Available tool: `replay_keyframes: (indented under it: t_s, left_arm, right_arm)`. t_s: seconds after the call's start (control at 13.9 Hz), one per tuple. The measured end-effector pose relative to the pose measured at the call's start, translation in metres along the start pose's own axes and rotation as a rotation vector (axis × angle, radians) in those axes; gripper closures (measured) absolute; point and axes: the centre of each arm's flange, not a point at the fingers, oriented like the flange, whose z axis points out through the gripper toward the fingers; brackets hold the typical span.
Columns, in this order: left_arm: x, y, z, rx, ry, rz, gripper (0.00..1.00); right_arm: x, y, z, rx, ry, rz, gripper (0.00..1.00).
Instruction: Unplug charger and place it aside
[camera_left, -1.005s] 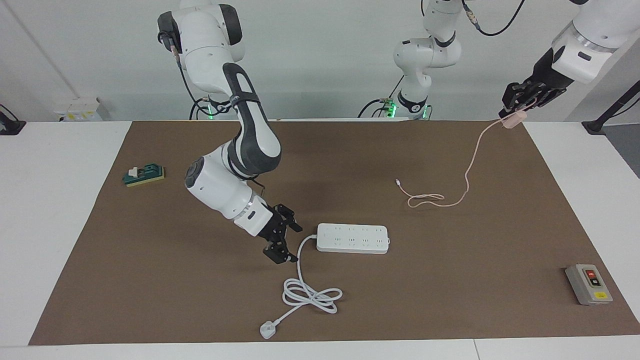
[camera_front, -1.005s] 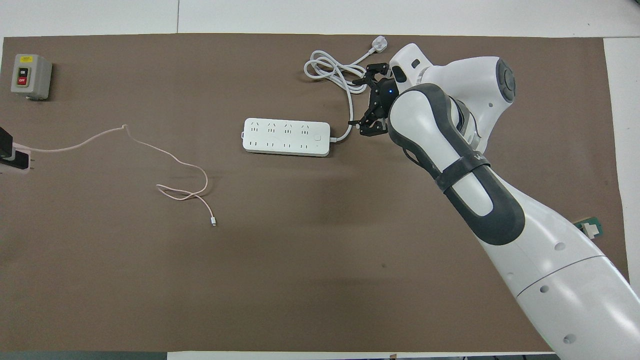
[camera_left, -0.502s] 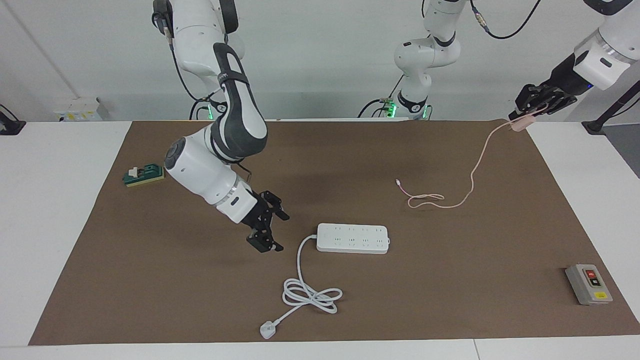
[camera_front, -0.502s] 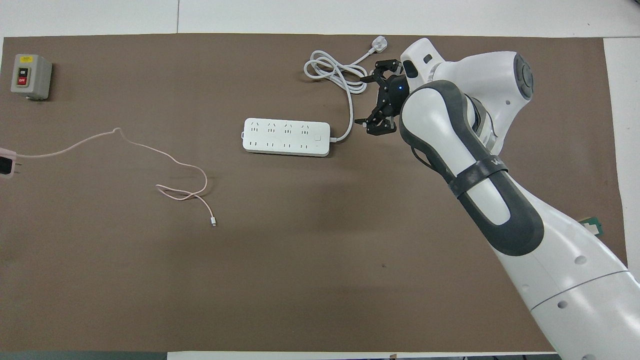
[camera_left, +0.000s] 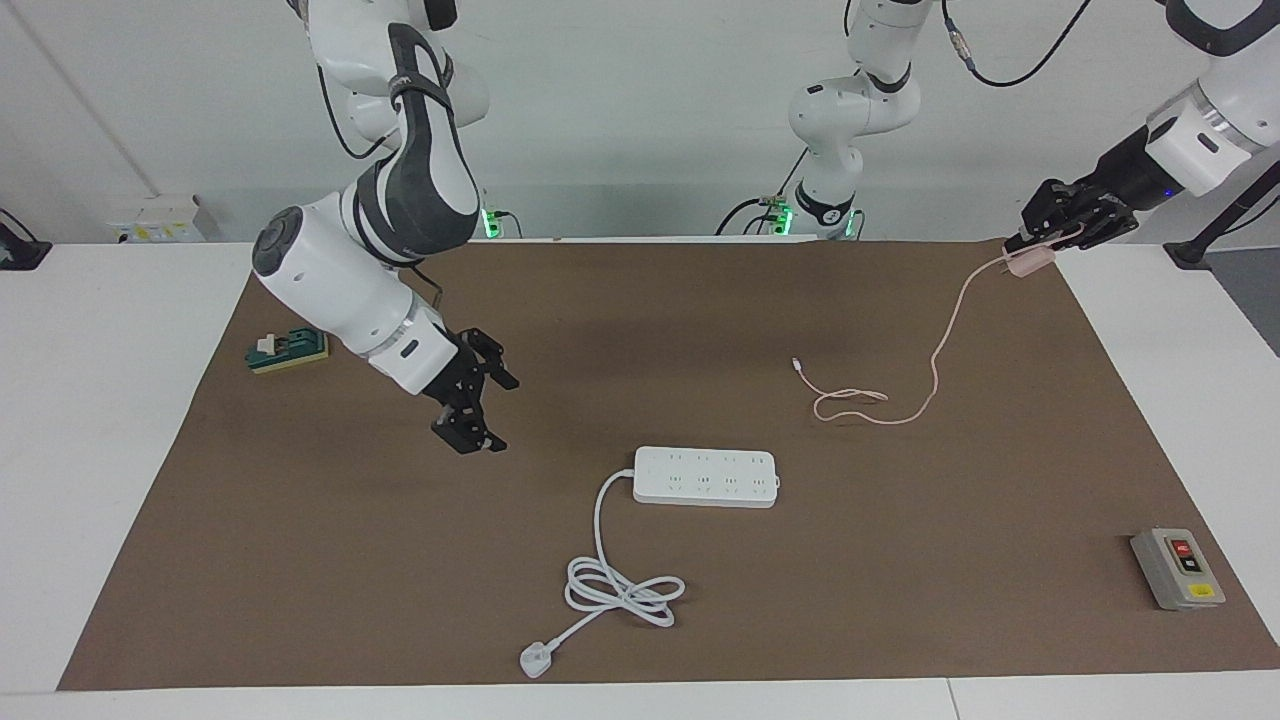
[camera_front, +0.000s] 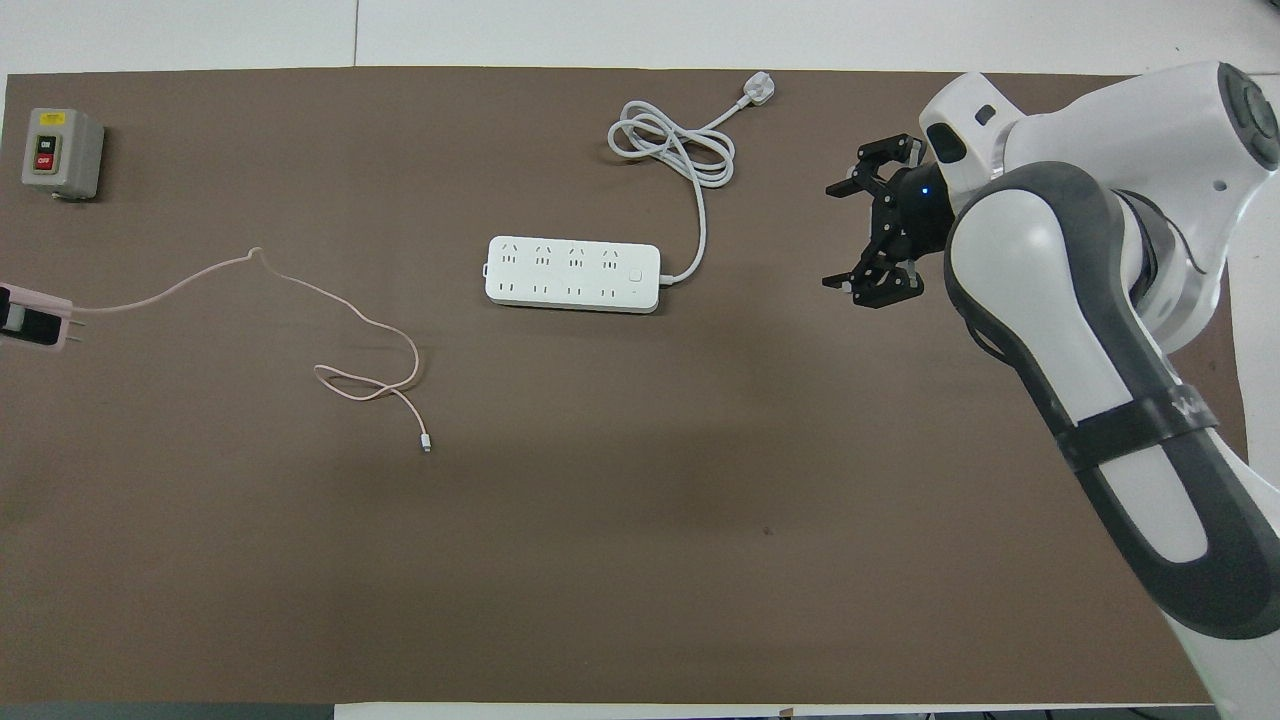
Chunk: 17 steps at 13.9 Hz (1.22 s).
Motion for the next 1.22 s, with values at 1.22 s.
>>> replay_keyframes:
  t_s: [1.22]
  left_arm:
    - [0.001, -0.101, 0.092, -0.316, 0.069, 0.108, 0.67]
  right_arm:
    - [-0.035, -0.054, -0.135, -0.142, -0.369, 1.034, 0.0]
